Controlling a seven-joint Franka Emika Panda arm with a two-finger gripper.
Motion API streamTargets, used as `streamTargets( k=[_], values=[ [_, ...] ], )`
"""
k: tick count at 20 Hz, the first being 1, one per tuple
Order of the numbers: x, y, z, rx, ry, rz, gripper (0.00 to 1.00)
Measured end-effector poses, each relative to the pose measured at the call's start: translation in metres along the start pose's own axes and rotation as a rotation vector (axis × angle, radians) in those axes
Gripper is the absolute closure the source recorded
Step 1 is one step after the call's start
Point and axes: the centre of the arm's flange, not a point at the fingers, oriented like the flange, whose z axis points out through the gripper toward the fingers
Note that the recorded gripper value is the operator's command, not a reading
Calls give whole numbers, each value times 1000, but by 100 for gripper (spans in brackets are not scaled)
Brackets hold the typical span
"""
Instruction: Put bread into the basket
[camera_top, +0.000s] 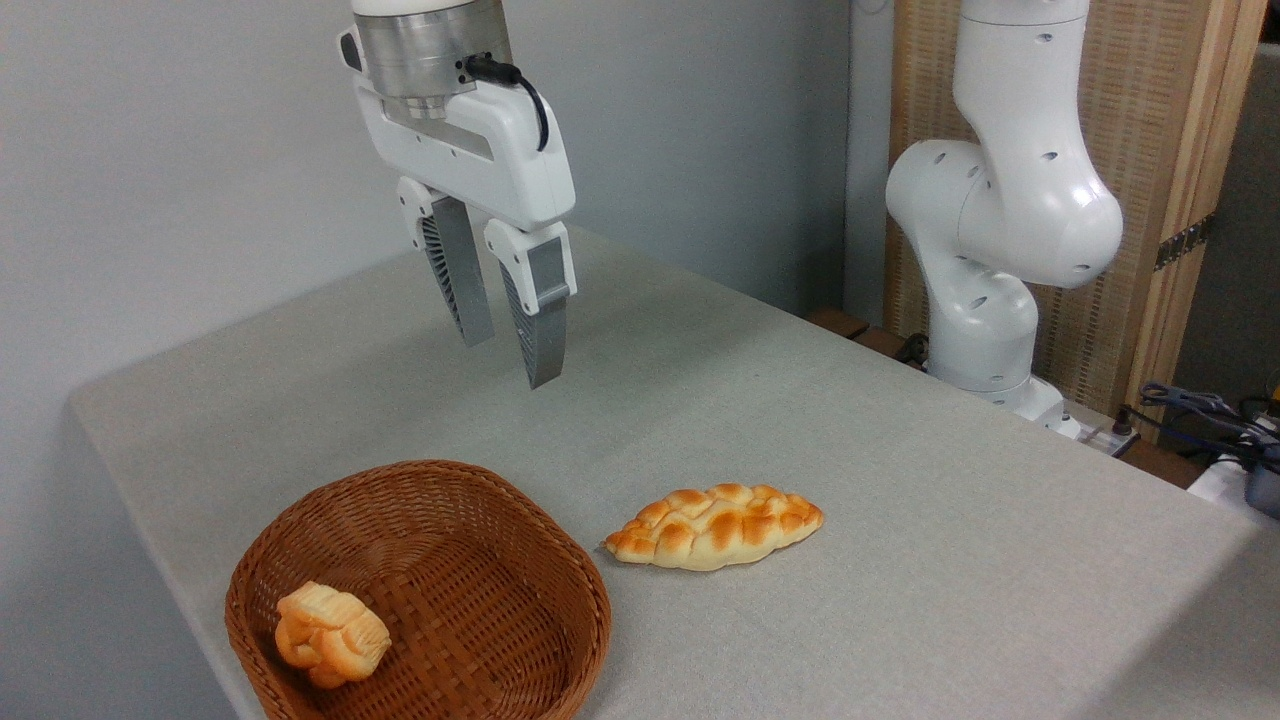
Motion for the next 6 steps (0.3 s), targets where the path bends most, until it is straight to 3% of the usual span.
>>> streamTargets(
  k=[6],
  values=[
    [-19, -23, 0, -4, 4, -55, 0]
  ],
)
